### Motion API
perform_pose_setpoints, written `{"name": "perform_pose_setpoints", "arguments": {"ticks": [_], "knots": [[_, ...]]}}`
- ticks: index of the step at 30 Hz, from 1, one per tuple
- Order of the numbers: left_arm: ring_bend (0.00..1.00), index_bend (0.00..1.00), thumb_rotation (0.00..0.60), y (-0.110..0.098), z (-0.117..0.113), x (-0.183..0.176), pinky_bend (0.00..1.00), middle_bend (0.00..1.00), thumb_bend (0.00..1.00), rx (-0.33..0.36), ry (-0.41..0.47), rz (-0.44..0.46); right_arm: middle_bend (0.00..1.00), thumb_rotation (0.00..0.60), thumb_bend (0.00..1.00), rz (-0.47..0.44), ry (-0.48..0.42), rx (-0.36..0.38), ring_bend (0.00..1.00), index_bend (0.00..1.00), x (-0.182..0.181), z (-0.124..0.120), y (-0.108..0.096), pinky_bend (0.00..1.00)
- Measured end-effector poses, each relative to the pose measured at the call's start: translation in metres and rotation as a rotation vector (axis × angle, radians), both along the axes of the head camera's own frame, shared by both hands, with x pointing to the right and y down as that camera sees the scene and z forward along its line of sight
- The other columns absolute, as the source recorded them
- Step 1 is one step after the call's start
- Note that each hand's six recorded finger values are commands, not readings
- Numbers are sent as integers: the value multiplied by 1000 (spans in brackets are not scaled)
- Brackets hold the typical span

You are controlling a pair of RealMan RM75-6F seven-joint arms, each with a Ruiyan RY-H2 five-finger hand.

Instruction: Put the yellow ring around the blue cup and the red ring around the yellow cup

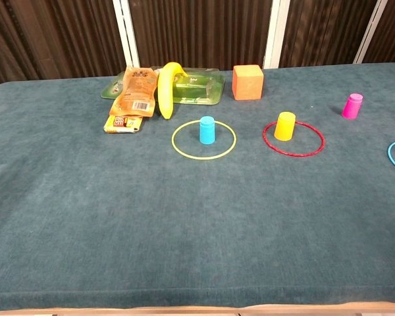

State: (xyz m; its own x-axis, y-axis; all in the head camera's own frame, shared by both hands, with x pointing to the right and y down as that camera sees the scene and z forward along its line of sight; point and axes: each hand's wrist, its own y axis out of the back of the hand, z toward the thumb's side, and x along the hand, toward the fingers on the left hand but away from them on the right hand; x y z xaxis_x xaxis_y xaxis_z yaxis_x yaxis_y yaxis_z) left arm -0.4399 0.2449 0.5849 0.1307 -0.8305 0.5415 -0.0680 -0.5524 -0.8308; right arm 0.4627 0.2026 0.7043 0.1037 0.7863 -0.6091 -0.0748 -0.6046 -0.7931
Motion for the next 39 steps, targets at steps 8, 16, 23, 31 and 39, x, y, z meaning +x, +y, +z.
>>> {"name": "perform_pose_setpoints", "arguments": {"ticks": [8,16,23,31,39], "knots": [[0,0,600,0,1,1,0,0,455,-5,0,3,70,600,493,22,24,-9,0,641,10,2,0,0],[0,0,600,0,1,2,0,0,453,-3,-2,4,71,600,493,48,45,-23,0,627,20,5,0,0],[0,0,600,1,2,2,0,0,453,-9,-3,6,71,600,493,61,49,-29,0,626,23,8,-1,0],[0,0,600,2,1,1,0,0,453,-6,-3,3,71,600,493,69,47,-40,0,625,24,13,-4,0],[0,0,600,1,0,1,0,0,453,-4,0,3,71,600,493,68,41,-47,0,629,22,15,-3,0]]}}
